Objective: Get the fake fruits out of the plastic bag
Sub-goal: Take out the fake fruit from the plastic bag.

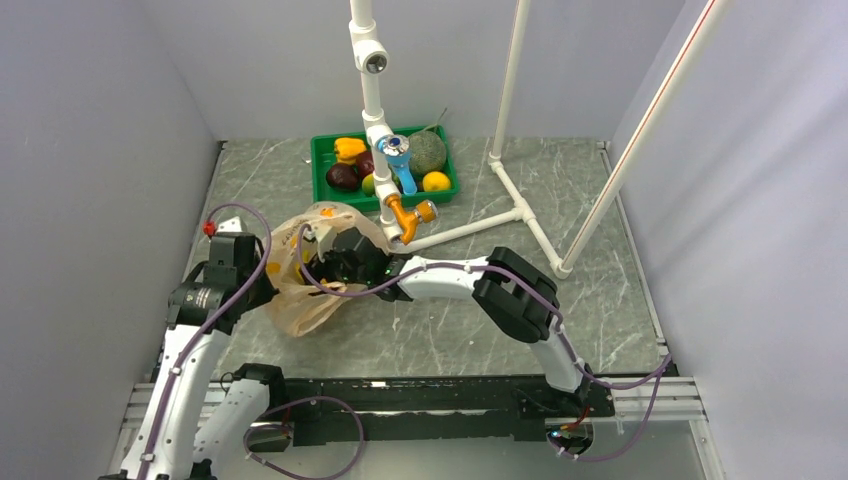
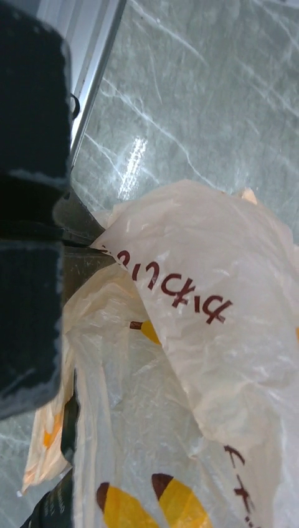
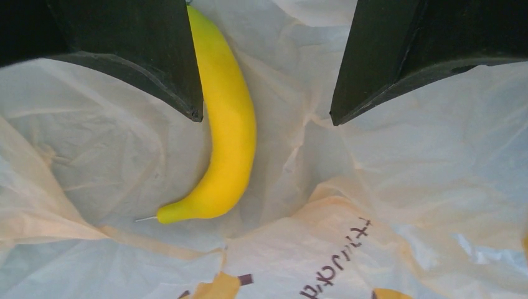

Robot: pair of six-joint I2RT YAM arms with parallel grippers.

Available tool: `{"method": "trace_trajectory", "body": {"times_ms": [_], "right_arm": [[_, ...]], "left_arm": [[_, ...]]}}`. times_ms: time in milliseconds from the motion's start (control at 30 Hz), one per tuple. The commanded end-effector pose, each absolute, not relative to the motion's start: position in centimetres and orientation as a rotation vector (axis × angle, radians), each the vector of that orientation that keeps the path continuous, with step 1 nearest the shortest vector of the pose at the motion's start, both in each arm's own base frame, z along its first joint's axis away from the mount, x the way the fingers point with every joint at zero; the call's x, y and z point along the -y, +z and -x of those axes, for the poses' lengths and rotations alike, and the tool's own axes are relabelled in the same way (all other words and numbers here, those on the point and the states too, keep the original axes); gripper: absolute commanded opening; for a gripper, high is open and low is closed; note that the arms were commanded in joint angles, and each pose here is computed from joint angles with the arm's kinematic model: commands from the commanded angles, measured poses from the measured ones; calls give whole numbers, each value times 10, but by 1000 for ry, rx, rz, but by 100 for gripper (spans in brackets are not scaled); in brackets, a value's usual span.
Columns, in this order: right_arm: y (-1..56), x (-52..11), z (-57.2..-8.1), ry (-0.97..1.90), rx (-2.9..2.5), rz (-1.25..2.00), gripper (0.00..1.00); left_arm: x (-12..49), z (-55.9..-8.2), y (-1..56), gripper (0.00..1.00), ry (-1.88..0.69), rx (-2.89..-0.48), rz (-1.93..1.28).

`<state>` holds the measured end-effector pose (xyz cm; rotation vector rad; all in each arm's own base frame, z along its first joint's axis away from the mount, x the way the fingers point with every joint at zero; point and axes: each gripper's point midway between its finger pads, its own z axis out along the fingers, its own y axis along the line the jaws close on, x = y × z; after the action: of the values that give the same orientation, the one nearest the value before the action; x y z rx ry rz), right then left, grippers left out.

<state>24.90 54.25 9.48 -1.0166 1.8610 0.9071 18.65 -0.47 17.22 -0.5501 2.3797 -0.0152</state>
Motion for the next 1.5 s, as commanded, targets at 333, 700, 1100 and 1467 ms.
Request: {"method": "trace_trajectory", "body": {"times_ms": [333, 700, 1100, 1467], "right_arm": [[95, -558, -264, 790, -1737, 1109, 69], [130, -559, -289, 673, -1710, 806, 70], [74, -583, -300, 589, -1725, 949, 70], [11, -581, -296, 559, -1755, 1147, 60]], "left_arm": [[6, -164, 172, 0, -76, -2331, 660], [14, -165, 164, 0, -116, -2372, 624], [11, -162, 167, 0, -107, -2349, 633], [10, -162, 167, 0, -99, -2349, 635]]}}
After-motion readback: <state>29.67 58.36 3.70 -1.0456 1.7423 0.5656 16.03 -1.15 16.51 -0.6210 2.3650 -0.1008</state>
